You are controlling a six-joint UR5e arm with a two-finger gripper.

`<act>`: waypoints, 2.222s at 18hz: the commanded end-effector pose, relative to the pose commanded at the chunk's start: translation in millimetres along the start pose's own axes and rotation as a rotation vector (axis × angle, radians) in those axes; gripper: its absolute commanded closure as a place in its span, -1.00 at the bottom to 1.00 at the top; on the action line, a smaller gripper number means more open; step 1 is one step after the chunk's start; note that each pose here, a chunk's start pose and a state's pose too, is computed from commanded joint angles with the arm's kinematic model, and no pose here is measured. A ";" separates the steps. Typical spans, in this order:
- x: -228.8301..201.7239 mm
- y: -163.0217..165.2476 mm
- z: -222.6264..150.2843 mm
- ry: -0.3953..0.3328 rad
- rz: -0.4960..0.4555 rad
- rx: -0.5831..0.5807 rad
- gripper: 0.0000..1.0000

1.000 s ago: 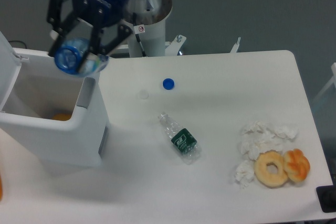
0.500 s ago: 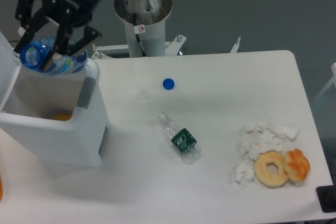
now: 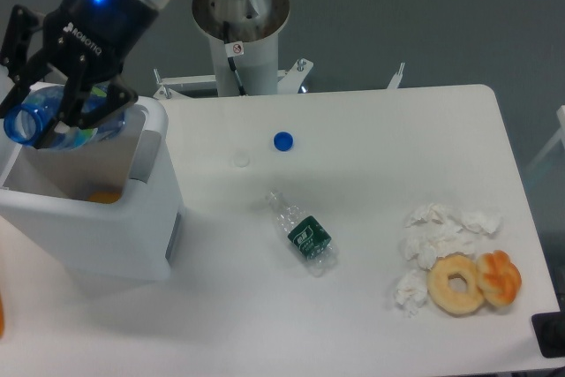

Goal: Place the plastic bottle in the trash can
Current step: 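Lower the bottle into the trash bin opening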

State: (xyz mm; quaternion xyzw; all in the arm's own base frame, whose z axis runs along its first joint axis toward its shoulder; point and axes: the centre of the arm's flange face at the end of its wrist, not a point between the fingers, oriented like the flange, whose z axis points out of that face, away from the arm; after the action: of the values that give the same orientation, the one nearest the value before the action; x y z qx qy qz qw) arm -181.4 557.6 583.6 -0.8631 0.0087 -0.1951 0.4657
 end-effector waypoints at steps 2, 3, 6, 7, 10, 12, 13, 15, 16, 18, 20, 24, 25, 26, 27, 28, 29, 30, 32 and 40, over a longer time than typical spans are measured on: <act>2.1 11.2 10.0 0.023 0.005 -0.016 0.24; 1.9 14.9 12.7 0.031 -0.001 -0.020 0.24; -1.4 22.4 18.6 0.048 -0.013 -0.026 0.23; -2.9 24.1 21.4 0.052 -0.017 -0.030 0.23; -4.7 26.8 25.8 0.057 -0.022 -0.036 0.22; -6.2 29.8 27.9 0.058 -0.028 -0.041 0.22; -6.8 33.4 29.4 0.060 -0.030 -0.045 0.22; -8.9 40.6 33.1 0.065 -0.008 -0.053 0.22; -9.6 41.6 34.1 0.067 -0.003 -0.054 0.22; -8.1 38.0 32.4 0.071 0.003 -0.047 0.22; -7.8 37.9 32.3 0.074 0.003 -0.046 0.22; -12.6 43.1 38.8 0.079 -0.002 -0.055 0.22; -14.0 43.9 40.1 0.080 -0.003 -0.057 0.22; -14.5 43.6 40.4 0.080 -0.001 -0.057 0.22; -17.9 45.5 43.6 0.082 0.002 -0.061 0.22; -20.0 46.3 44.4 0.082 0.011 -0.062 0.22; -20.1 47.4 45.9 0.084 0.016 -0.064 0.22; -20.1 47.4 45.9 0.084 0.016 -0.064 0.22; -22.6 50.6 48.8 0.086 0.010 -0.069 0.20; -28.5 57.8 55.4 0.090 -0.005 -0.082 0.09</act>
State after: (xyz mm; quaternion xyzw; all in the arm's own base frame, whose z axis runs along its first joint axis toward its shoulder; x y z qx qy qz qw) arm -179.0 574.9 500.5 -0.8718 0.0355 -0.2345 0.4286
